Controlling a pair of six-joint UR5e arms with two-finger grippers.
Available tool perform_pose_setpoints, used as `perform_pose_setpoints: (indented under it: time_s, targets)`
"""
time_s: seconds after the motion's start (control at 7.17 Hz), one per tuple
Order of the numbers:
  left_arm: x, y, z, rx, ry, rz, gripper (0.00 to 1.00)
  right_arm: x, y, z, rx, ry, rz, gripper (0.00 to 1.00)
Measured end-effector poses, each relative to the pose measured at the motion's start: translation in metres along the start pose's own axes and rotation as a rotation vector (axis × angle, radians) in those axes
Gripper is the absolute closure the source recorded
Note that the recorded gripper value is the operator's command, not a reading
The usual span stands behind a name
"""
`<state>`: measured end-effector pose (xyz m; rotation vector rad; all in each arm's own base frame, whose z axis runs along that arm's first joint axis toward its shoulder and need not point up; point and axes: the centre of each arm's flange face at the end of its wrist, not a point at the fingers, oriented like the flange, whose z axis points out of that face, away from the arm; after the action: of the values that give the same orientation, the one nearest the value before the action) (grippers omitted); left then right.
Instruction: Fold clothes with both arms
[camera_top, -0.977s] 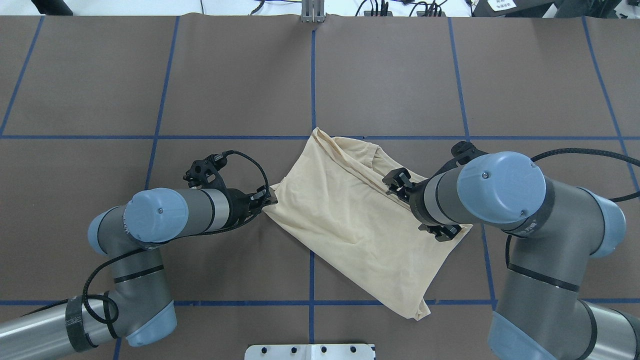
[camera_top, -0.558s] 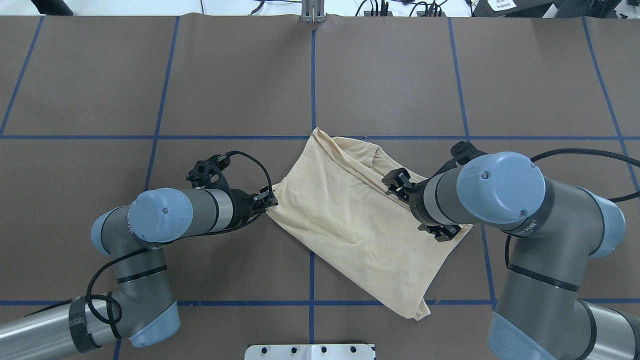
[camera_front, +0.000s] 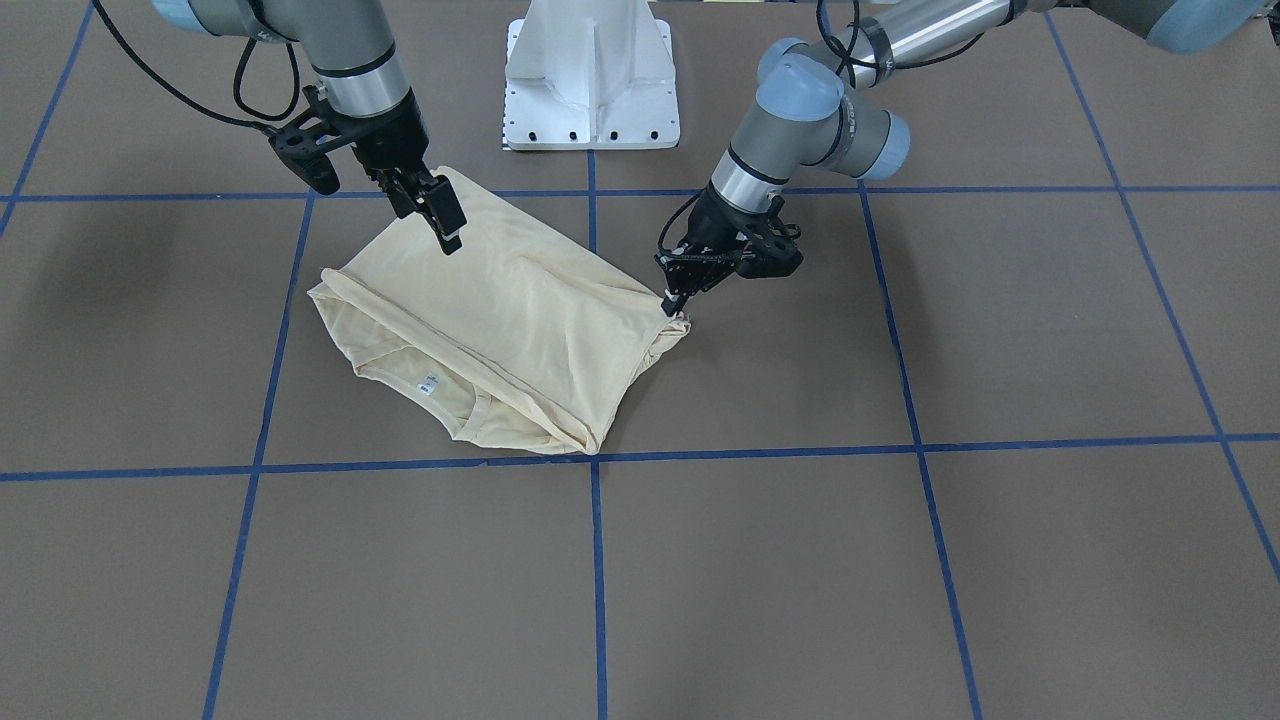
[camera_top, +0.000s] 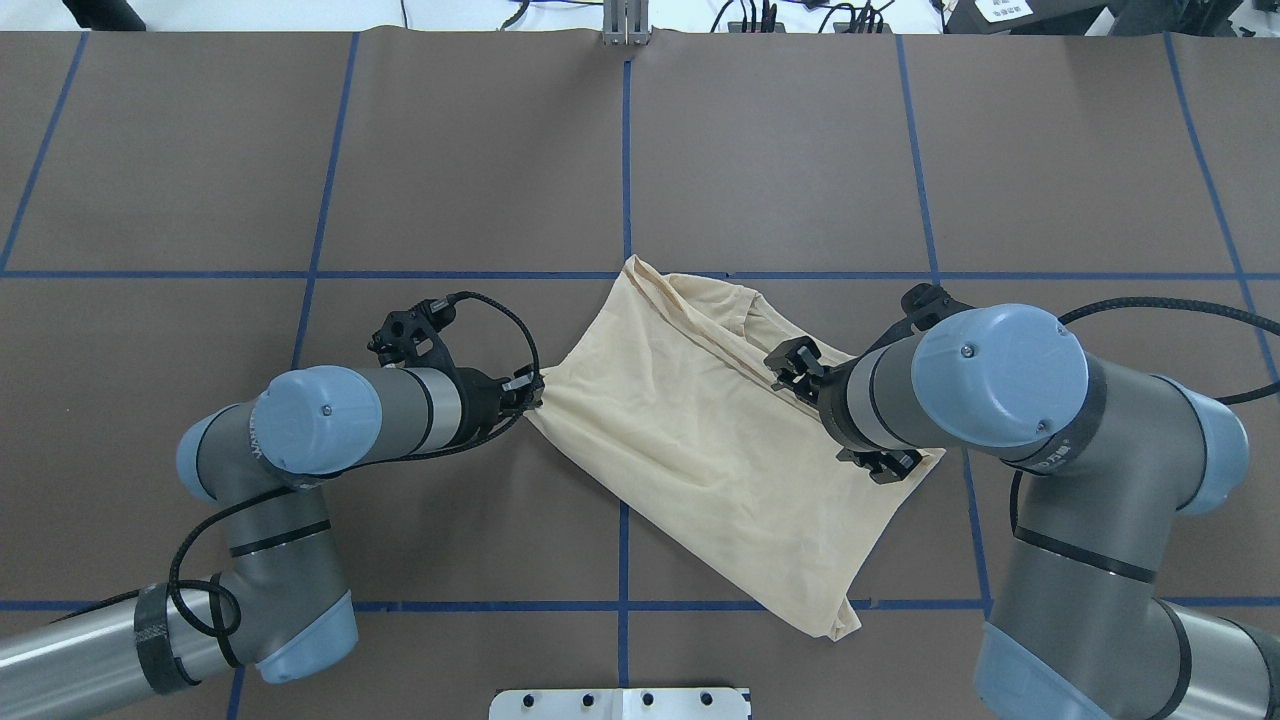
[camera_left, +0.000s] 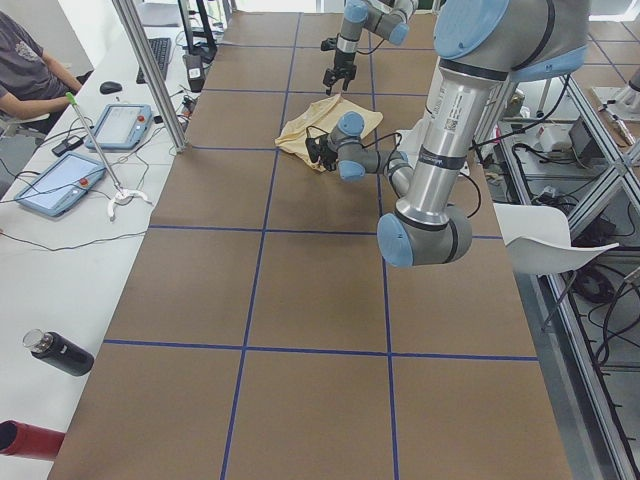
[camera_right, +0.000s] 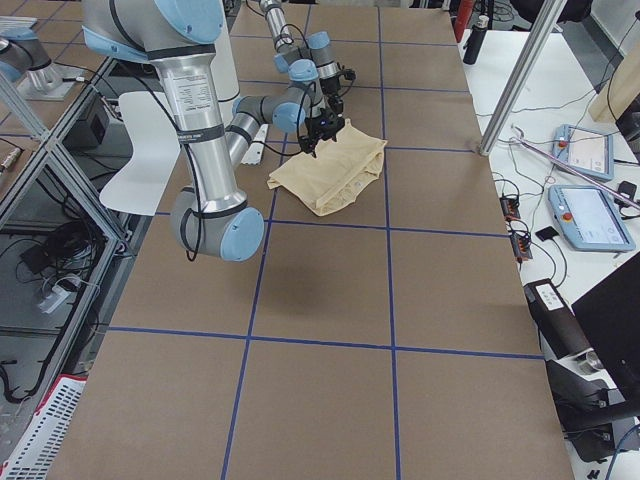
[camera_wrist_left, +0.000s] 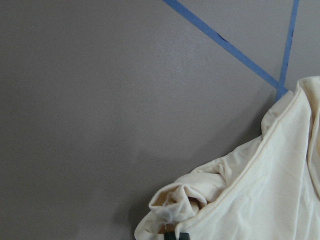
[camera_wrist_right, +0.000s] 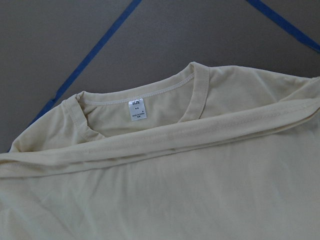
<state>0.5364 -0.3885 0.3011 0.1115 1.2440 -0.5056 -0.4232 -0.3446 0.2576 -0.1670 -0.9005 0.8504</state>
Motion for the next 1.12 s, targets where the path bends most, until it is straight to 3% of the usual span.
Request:
perform_pose_setpoints:
  time_s: [0.56,0.7,1.12]
  targets:
    - [0.027,-0.127,0.025,0.174,-0.044,0.178,1.0,0.0,-0.001,0.006,0.012,0.007,-0.001,0.0]
    - [0.041,-0.161,0.035,0.213,-0.046,0.239,0.68,-0.001,-0.001,0.009,0.017,0.008,-0.002,0.0]
    - [0.086,-0.214,0.063,0.278,-0.01,0.343,0.57,-0.022,0.009,0.022,0.02,0.006,-0.002,0.0]
